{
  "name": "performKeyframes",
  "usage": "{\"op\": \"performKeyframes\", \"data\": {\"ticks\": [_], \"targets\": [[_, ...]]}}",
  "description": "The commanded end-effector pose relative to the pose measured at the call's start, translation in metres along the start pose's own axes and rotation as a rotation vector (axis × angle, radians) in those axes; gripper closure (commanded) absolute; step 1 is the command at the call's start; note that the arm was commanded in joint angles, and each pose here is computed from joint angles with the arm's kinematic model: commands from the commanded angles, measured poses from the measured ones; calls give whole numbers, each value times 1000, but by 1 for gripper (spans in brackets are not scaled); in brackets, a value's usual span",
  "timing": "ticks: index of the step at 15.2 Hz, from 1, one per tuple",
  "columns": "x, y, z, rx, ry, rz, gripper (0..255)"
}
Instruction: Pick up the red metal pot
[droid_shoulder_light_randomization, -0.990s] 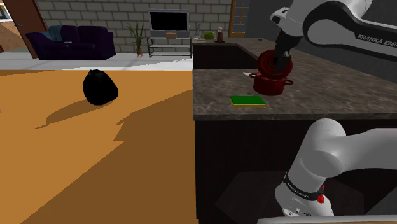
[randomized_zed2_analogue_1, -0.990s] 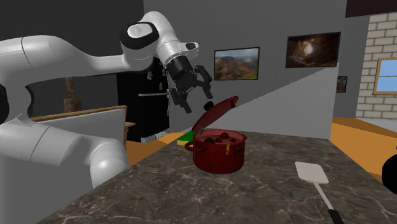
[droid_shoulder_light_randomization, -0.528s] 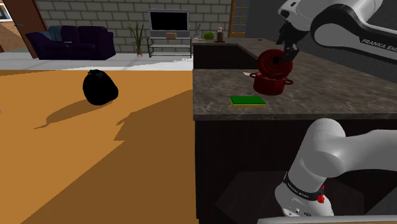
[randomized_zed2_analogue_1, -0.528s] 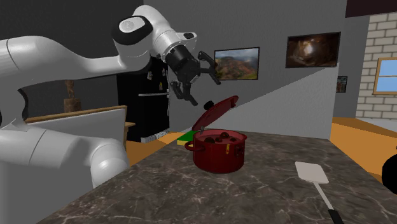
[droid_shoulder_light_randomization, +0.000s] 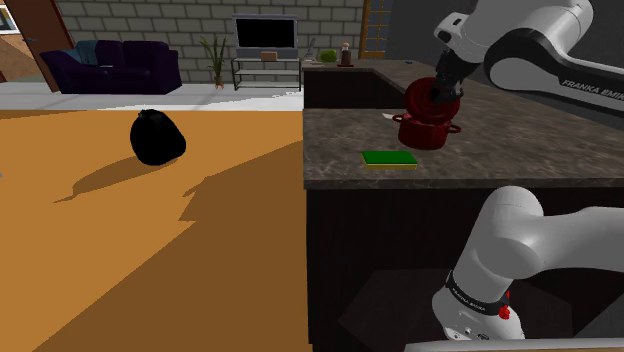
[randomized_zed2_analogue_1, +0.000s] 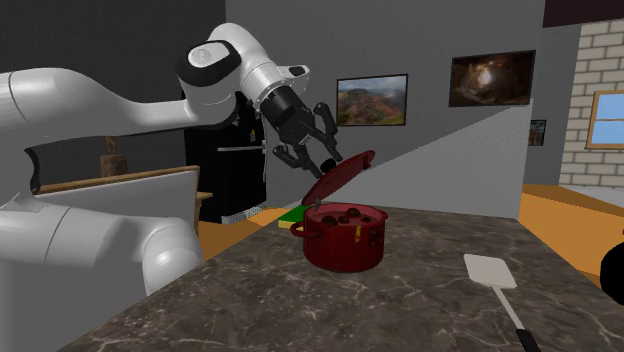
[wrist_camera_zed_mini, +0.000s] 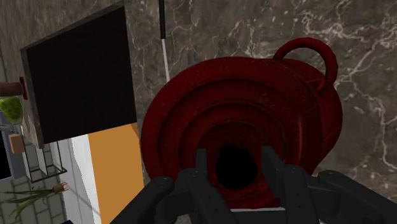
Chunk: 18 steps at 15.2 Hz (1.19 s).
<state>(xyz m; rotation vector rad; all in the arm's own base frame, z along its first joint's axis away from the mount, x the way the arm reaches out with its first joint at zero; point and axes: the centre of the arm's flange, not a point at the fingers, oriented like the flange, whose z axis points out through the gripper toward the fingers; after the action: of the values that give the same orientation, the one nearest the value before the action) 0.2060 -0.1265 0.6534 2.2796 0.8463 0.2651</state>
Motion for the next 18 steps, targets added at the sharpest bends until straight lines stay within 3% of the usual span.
{"op": "performKeyframes", "data": {"ticks": [1, 8, 18], "targets": [[0, -1, 1, 0, 0, 0, 255], [1, 0, 0, 0, 0, 0, 255], [-2, 35, -39, 0, 0, 0, 255]]}}
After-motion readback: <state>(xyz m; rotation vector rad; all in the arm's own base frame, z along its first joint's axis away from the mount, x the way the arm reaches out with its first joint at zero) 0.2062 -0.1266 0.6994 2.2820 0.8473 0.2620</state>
